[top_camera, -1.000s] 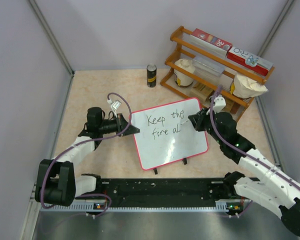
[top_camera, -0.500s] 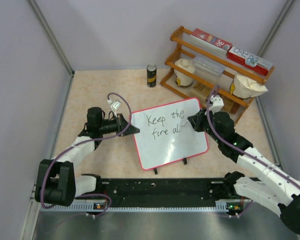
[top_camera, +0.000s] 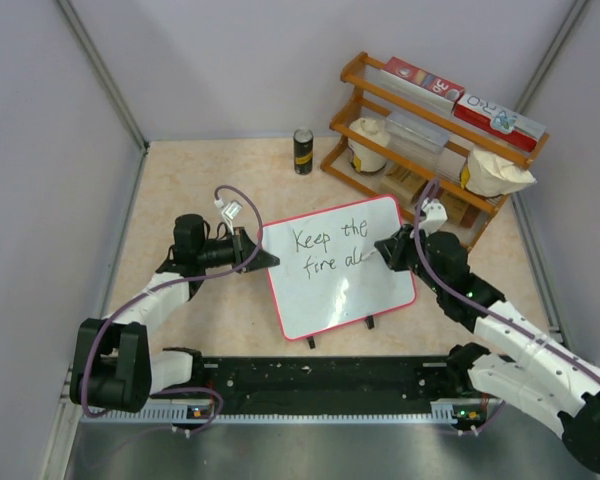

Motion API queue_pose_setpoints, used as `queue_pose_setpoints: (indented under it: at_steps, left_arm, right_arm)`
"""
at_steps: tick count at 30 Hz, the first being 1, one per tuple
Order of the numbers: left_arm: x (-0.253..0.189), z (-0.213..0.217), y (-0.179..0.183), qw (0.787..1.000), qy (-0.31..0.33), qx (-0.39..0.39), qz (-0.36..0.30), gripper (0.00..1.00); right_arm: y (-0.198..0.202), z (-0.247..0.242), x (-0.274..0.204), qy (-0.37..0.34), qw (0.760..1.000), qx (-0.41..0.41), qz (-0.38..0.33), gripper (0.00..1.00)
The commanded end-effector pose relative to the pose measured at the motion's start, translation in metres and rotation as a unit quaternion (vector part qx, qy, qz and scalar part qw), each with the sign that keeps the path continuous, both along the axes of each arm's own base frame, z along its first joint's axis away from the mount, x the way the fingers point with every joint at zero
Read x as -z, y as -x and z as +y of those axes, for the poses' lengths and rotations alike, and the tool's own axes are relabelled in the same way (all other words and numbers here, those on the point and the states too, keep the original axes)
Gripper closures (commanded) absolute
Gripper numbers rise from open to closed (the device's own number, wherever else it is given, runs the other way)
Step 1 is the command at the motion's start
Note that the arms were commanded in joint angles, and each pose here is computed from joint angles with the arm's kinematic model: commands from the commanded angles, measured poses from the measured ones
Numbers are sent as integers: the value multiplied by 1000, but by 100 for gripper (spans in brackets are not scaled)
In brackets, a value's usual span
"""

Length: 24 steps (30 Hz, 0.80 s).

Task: Write a sentence on the whiteboard

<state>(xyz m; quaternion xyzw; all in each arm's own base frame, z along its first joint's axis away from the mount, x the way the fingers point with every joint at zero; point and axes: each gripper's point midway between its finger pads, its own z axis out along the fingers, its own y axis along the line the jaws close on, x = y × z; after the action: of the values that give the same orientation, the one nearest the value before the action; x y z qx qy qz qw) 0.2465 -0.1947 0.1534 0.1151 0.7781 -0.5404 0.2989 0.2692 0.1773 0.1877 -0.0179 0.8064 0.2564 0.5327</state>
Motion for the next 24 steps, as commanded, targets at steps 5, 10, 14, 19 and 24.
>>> queue_pose_setpoints:
  at_steps: [5,10,14,19,24]
  left_arm:
    - [23,10,-10,998,-50,-30,-29,100]
    - [23,10,-9,998,-50,-31,-29,100]
    - [23,10,-9,998,-49,-29,-28,100]
    - [22,10,-9,998,-50,-31,-31,100]
    - [24,10,-8,998,-50,-31,-29,100]
  right_arm:
    - [9,-9,21,13,1000,3,26,100]
    - [2,-7,-6,2,1000,8,-3,100]
    - [-3,-5,-32,-13,999,9,-29,100]
    - [-9,-5,-61,-24,998,15,-60,100]
    - [-15,-5,-66,-19,997,22,-68,100]
